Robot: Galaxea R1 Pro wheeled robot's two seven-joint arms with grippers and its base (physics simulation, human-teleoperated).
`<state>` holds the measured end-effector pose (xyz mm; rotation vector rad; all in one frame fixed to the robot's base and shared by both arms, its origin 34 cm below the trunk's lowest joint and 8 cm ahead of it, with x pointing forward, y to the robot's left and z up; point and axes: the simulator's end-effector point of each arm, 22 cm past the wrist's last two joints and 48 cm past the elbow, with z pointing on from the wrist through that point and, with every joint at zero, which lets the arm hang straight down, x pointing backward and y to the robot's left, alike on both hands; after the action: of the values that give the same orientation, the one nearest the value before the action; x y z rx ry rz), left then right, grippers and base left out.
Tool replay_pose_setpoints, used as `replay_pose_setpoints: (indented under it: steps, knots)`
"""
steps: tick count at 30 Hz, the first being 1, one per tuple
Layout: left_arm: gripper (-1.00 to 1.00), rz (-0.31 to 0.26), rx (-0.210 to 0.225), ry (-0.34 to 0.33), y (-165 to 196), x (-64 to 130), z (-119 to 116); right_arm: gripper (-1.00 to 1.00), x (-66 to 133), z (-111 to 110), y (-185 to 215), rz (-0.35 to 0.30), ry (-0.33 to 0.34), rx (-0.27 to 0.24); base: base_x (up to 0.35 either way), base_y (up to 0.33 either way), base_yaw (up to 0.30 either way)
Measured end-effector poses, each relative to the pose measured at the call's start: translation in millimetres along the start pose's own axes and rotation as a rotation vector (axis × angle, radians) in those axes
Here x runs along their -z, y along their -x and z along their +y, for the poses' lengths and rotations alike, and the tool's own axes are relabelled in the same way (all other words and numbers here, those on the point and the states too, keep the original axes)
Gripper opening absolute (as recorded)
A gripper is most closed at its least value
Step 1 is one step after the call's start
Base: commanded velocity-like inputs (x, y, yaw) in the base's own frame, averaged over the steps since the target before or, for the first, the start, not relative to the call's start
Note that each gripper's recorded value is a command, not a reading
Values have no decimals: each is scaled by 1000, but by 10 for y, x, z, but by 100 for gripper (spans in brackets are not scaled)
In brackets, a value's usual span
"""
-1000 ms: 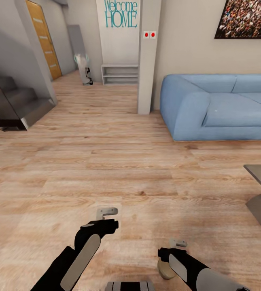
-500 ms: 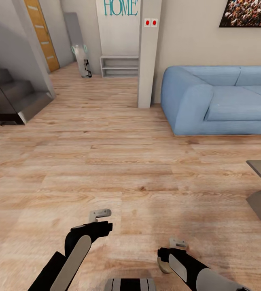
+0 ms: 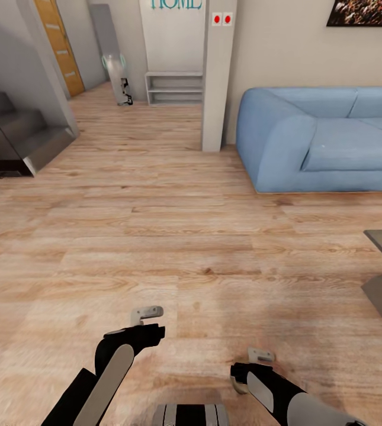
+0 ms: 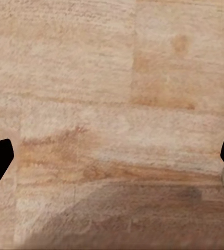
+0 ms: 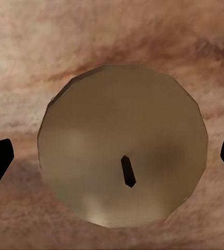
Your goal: Place each of the two pumpkins and all three candles from the living room inside a cabinet in the living room (use any cabinet), then make sure every cabinet is closed, and position the cauldron so it is next to a table in the living room.
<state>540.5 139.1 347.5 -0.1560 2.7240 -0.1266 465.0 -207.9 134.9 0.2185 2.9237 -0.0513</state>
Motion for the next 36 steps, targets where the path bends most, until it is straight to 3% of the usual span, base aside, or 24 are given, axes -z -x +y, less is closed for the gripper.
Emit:
replay_pose_setpoints:
  steps: [36]
  knots:
    - [100, 33, -8, -1, -127, -112, -13, 100, -92, -15, -97, 13, -4, -1, 11, 0, 0]
